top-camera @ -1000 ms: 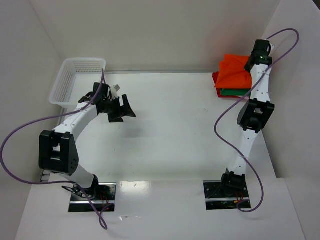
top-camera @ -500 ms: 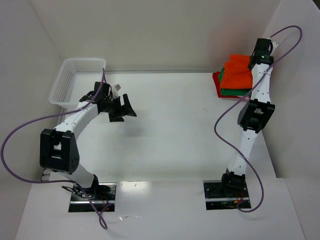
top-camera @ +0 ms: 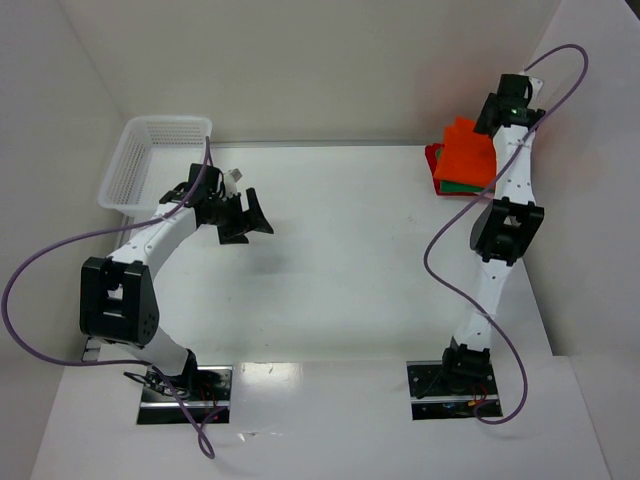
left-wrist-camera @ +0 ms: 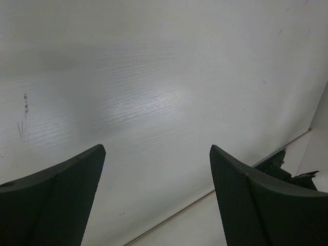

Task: Fold and stack the t-shirts
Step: Put the neatly folded tshirt into the corner of the board with the right arm

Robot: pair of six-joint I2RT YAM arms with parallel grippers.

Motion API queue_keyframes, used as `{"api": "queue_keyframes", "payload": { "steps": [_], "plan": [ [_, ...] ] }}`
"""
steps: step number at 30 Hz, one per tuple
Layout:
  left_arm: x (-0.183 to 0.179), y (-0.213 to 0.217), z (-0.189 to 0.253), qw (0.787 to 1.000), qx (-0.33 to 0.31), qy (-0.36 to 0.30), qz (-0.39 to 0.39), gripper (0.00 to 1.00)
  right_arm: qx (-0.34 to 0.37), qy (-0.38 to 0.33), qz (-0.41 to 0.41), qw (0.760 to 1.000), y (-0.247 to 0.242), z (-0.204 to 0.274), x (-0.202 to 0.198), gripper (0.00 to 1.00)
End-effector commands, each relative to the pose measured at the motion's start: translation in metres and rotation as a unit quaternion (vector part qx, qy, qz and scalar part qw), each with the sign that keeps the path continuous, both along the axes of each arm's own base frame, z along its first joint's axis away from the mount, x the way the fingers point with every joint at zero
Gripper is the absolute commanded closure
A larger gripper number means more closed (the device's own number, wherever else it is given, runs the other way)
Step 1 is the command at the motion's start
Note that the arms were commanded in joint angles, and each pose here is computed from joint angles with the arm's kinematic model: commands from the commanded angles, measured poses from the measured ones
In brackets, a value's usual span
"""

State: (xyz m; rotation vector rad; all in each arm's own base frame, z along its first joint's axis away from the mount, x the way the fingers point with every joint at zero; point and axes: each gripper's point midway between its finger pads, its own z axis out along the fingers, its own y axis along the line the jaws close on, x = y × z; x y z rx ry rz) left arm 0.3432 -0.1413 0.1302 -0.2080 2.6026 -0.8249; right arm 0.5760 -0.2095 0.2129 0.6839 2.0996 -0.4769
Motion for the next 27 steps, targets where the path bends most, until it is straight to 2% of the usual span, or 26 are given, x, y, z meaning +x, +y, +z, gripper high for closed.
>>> {"api": "queue_keyframes", "payload": {
  "steps": [1, 4, 5, 6, 8, 10, 18, 19, 21, 22, 25, 26, 27],
  "plan": [
    [0.0, -0.005, 0.019, 1.0, -0.016, -0.017, -0.002, 0.1, -0.027, -0.085, 0.045, 0.995, 0.049, 0.095, -0.004, 0.0],
    [-0.002, -0.006, 0.028, 0.999, -0.021, -0.029, -0.004, 0.1, -0.019, -0.09, 0.078, 0.993, 0.081, 0.101, -0.005, 0.0],
    [-0.001, -0.008, 0.035, 0.999, -0.027, -0.04, -0.007, 0.1, -0.023, -0.109, 0.083, 0.99, 0.087, 0.117, -0.009, 0.0],
    [-0.002, -0.008, 0.038, 0.999, -0.027, -0.045, -0.007, 0.1, -0.011, -0.091, 0.09, 0.992, 0.095, 0.097, -0.01, 0.0],
    [-0.004, -0.008, 0.049, 0.998, -0.031, -0.062, -0.015, 0.1, 0.001, -0.098, 0.101, 0.99, 0.113, 0.1, -0.018, 0.0],
    [-0.005, -0.008, 0.066, 0.995, -0.031, -0.09, -0.019, 0.1, 0.014, -0.075, 0.108, 0.991, 0.129, 0.072, -0.025, 0.0],
    [-0.012, 0.006, 0.126, 0.982, 0.005, -0.19, -0.017, 0.08, 0.048, -0.061, 0.088, 0.993, 0.14, 0.04, -0.084, 0.0],
    [-0.014, 0.008, 0.139, 0.977, 0.01, -0.212, -0.017, 0.08, 0.052, -0.079, 0.09, 0.991, 0.142, 0.056, -0.093, 0.0],
    [-0.015, 0.012, 0.149, 0.973, 0.018, -0.232, -0.014, 0.07, 0.069, -0.086, 0.09, 0.99, 0.148, 0.057, -0.106, 0.0],
    [-0.014, 0.012, 0.154, 0.969, 0.02, -0.246, -0.017, 0.05, 0.08, -0.115, 0.081, 0.987, 0.149, 0.076, -0.115, 0.0],
    [-0.01, 0.016, 0.172, 0.959, 0.025, -0.282, -0.005, 0.04, 0.104, -0.114, 0.094, 0.984, 0.159, 0.076, -0.134, 0.0],
    [-0.006, 0.018, 0.174, 0.957, 0.03, -0.289, 0.001, 0.02, 0.108, -0.141, 0.1, 0.979, 0.163, 0.093, -0.144, 0.0],
    [-0.008, 0.018, 0.178, 0.955, 0.032, -0.296, -0.001, 0.02, 0.116, -0.138, 0.099, 0.978, 0.165, 0.081, -0.152, 0.0]
  ]
}}
